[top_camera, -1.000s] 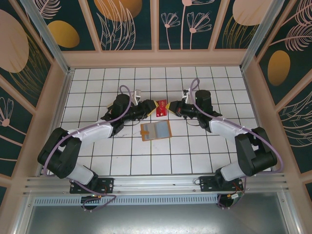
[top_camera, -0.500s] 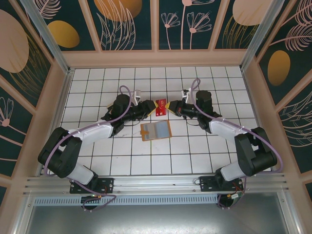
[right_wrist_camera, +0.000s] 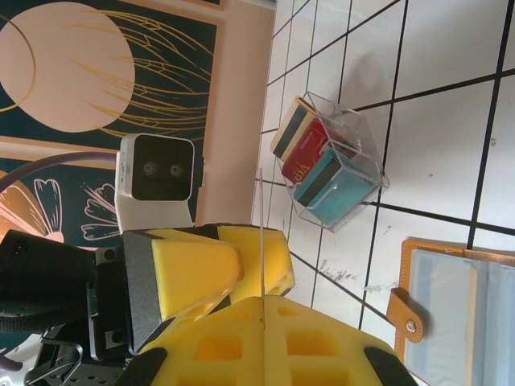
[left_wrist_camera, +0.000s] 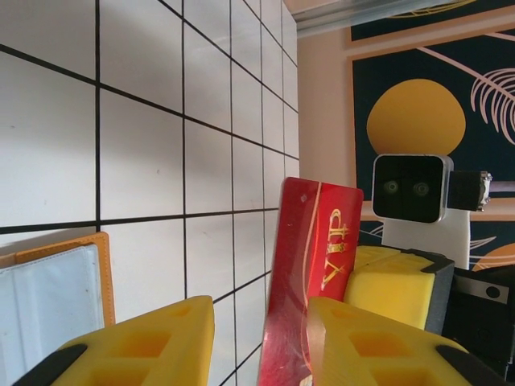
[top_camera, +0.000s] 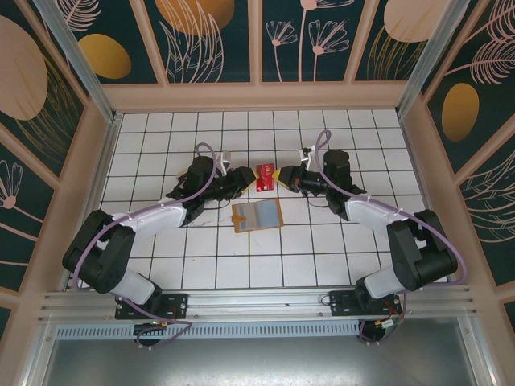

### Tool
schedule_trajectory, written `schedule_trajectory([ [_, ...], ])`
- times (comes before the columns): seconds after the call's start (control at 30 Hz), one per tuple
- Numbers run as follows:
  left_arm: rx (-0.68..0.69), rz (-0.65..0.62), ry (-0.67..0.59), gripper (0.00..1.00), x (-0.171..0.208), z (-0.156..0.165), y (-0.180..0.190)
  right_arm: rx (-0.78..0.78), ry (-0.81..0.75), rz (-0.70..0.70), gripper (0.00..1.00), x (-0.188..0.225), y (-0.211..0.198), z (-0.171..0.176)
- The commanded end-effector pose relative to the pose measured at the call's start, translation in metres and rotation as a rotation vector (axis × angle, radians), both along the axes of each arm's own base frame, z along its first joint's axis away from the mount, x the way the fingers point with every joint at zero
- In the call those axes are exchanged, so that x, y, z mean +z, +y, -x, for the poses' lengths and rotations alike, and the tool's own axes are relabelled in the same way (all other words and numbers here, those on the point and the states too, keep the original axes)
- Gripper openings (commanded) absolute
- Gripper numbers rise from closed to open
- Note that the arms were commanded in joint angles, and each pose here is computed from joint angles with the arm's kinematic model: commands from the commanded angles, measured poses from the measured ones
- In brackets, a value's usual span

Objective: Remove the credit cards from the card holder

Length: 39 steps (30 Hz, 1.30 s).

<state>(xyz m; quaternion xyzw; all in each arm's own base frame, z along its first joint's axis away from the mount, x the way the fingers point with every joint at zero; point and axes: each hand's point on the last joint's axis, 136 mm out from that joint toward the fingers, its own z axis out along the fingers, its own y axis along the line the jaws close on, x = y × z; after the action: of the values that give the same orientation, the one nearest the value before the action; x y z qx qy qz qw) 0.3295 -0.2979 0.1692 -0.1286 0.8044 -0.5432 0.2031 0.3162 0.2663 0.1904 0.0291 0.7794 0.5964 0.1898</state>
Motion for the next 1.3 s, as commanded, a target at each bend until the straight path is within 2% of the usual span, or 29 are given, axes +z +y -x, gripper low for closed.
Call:
schedule_trajectory([
  [0.0, 0.008, 0.004, -0.019, 0.36, 0.003, 0.001, 0.007, 0.013, -0.03, -0.018, 0.0, 0.006, 0.0, 0.002],
  [0.27, -0.056, 0.115, -0.07, 0.32, 0.025, 0.007, -0.004, 0.042, -0.021, -0.027, 0.0, 0.003, 0.008, 0.005],
  [0.63, -0.079, 0.147, -0.088, 0.26, 0.032, 0.011, -0.007, 0.056, -0.021, -0.034, 0.0, 0.003, 0.013, 0.005],
  [0.73, -0.085, 0.157, -0.097, 0.19, 0.035, 0.011, -0.008, 0.061, -0.022, -0.035, 0.0, 0.003, 0.013, 0.006],
  [0.9, -0.083, 0.156, -0.105, 0.0, 0.036, 0.012, -0.007, 0.067, -0.037, -0.037, 0.0, 0.006, 0.014, 0.007],
  [1.07, -0.081, 0.117, -0.115, 0.0, 0.035, 0.012, -0.004, 0.052, -0.043, -0.01, 0.24, 0.004, 0.012, 0.007],
  [1.2, -0.099, 0.011, -0.135, 0.0, 0.028, 0.012, 0.002, -0.014, -0.08, 0.077, 0.58, 0.005, 0.004, 0.0],
  [1.27, -0.108, -0.088, -0.15, 0.0, 0.02, 0.011, 0.007, -0.033, -0.105, 0.117, 0.69, 0.008, 0.0, -0.001],
])
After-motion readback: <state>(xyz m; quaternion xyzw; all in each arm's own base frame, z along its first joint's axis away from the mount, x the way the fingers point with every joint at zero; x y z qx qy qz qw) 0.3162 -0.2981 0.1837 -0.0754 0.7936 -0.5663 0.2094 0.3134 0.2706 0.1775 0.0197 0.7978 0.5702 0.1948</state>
